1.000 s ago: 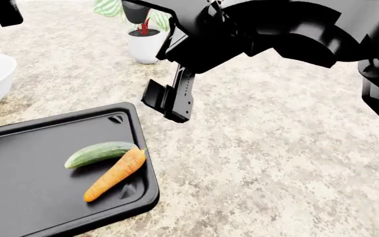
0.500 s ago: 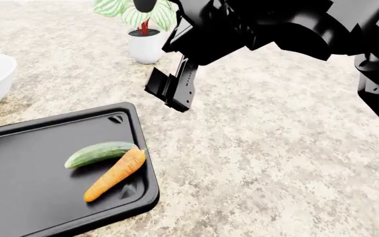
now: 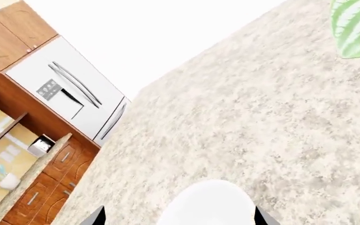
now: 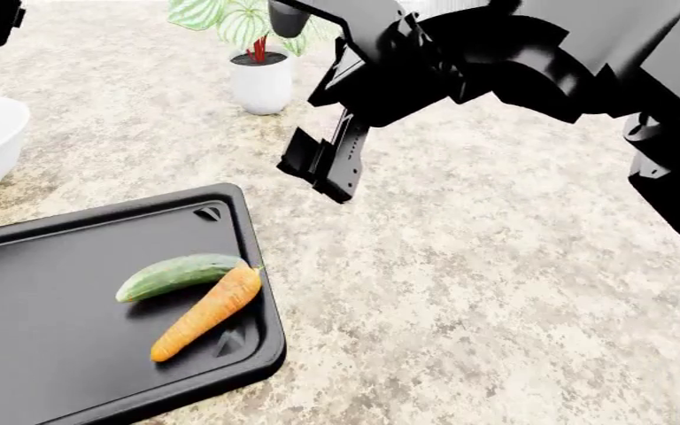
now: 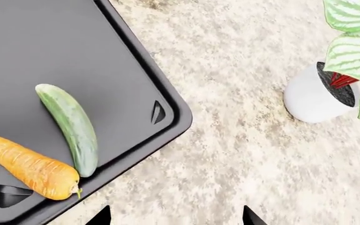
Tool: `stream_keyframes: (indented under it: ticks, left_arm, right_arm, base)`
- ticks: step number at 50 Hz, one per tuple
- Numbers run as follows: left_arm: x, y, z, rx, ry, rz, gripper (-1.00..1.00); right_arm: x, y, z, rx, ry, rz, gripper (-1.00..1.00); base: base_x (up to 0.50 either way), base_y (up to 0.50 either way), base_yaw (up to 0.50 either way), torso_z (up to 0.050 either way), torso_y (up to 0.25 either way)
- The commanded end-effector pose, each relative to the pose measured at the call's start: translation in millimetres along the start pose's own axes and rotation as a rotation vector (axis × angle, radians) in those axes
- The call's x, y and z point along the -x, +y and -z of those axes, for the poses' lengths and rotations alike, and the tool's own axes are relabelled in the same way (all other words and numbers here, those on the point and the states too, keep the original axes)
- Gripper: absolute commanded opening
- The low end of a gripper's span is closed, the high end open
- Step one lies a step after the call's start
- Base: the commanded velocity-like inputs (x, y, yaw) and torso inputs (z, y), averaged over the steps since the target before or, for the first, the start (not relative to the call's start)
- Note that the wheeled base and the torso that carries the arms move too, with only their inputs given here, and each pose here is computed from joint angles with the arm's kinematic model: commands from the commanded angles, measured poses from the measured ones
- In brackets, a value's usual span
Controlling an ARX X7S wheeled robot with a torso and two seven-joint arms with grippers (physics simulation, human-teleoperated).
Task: Place the two vegetables and bowl onto the tray for setting up a vegetable dip station.
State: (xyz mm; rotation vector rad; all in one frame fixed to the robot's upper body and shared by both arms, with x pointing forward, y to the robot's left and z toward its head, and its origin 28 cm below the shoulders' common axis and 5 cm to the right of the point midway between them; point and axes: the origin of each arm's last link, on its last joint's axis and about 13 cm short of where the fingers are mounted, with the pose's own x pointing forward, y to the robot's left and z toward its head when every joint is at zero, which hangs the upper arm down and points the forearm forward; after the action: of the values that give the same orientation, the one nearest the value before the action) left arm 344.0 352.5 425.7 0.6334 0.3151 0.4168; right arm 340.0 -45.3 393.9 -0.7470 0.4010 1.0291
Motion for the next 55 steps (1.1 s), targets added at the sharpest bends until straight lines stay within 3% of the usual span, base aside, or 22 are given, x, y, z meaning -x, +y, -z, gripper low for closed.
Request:
stream_keyframes:
  ticks: [1,7,15,18,20,21,22,23,24,27,49,53,55]
  left_arm:
    - [-12,-8.8,-18,-0.14,0.006,-0.028,1.0]
    - [-14,-10.8,-23,-0.198,-0.002,-0.026,1.0]
    - [-17,-26.5,-20,-0.028,-0.019,0.111,1.0]
    - [-21,-32.8,-17,-0.028,-0.019,0.117,1.0]
    - [-21,-33.5,-18,0.031,-0.049,0.14,1.0]
    - [-21,-32.7,-19,0.08,-0.071,0.154,1.0]
    - [-21,-32.1,-20,0.113,-0.084,0.168,1.0]
    - [-21,-30.9,-21,0.175,-0.118,0.187,1.0]
    - [-20,-30.5,-22,0.203,-0.121,0.193,1.0]
    - [-20,-31.0,-23,0.281,-0.15,0.235,1.0]
    - [-23,-30.5,-17,0.281,-0.136,0.258,1.0]
    - [-22,-31.3,-18,0.265,-0.127,0.343,1.0]
    - [-18,-26.8,-21,0.314,-0.141,0.363,1.0]
  right_arm:
    - [10,1.5,10,-0.027,-0.002,0.019,1.0]
    - [12,0.7,18,-0.057,0.003,0.035,1.0]
    - [20,-0.9,28,-0.092,0.024,0.062,1.0]
    - [21,0.1,25,-0.032,-0.006,0.066,1.0]
    - [22,1.1,24,-0.032,-0.022,0.064,1.0]
    - [24,0.7,23,0.009,-0.023,0.086,1.0]
    - [26,3.6,22,0.032,0.044,0.149,1.0]
    - [30,5.4,24,-0.014,0.04,0.252,1.0]
    - [30,4.1,24,0.014,-0.038,0.182,1.0]
    - [28,3.4,26,0.014,0.088,0.214,1.0]
    - [25,3.5,27,0.043,0.158,0.242,1.0]
    - [21,4.8,28,0.079,0.196,0.222,1.0]
    - [22,3.1,28,0.064,0.156,0.227,1.0]
  base:
    - [0.0,0.0,0.0,0.0,0.0]
    - [0.0,0.0,0.0,0.0,0.0]
    - [0.0,0.0,0.0,0.0,0.0]
    - [0.0,0.0,0.0,0.0,0.0]
    - [0.0,0.0,0.0,0.0,0.0]
    - [0.0,0.0,0.0,0.0,0.0]
    - [0.0,0.0,0.0,0.0,0.0]
    - [0.14,0.0,0.0,0.0,0.0]
    - [0.5,0.0,0.0,0.0,0.0]
    - [0.42,0.03,0.0,0.0,0.0]
    - [0.07,0.46,0.0,0.0,0.0]
    - [0.0,0.45,0.0,0.0,0.0]
    - [0.0,0.0,0.0,0.0,0.0]
